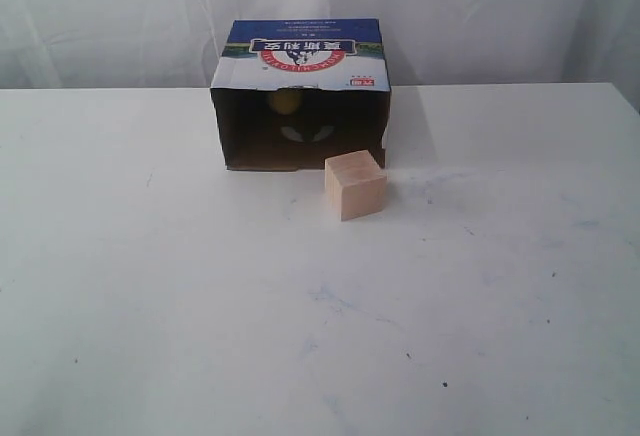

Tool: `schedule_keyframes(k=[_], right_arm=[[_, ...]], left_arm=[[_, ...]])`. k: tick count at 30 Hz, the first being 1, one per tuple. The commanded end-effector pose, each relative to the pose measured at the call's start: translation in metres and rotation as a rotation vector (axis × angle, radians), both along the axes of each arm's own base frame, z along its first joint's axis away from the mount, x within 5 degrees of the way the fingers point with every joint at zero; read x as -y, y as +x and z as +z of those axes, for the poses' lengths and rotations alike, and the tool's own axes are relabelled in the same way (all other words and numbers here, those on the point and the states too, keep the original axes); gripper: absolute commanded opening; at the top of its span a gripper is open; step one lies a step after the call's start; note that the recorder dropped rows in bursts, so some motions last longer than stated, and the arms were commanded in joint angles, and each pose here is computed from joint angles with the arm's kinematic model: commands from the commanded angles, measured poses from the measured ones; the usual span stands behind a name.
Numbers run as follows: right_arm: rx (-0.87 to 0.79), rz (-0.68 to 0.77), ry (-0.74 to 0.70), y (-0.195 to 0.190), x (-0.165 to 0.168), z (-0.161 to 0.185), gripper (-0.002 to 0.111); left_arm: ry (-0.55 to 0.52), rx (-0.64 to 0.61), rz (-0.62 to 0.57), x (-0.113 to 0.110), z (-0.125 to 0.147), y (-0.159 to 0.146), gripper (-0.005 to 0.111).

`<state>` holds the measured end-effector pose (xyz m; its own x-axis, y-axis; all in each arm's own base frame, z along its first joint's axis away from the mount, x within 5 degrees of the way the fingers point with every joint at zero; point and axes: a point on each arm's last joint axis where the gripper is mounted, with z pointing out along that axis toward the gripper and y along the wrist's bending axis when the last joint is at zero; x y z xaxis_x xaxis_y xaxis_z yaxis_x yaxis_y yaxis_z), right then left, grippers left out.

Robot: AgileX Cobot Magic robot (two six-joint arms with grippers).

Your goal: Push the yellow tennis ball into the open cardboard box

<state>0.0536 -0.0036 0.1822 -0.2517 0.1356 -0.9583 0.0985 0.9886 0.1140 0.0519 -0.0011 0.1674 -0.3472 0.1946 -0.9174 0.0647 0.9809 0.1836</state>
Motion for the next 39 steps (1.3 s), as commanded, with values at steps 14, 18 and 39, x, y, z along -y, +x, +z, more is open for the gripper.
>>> schedule_keyframes(k=[14,18,39], right_arm=[[0.01,0.001,-0.003,-0.0002,0.0,0.0001,0.0],[0.01,0.001,-0.003,-0.0002,0.0,0.0001,0.0],[0.01,0.001,-0.003,-0.0002,0.0,0.0001,0.0]], left_arm=[[-0.143,-0.1,0.04,0.002,-0.0093,-0.0037,0.0],[-0.143,-0.1,0.04,0.002,-0.0093,-0.0037,0.0],[-0.143,-0.1,0.04,0.002,-0.0093,-0.0037,0.0]])
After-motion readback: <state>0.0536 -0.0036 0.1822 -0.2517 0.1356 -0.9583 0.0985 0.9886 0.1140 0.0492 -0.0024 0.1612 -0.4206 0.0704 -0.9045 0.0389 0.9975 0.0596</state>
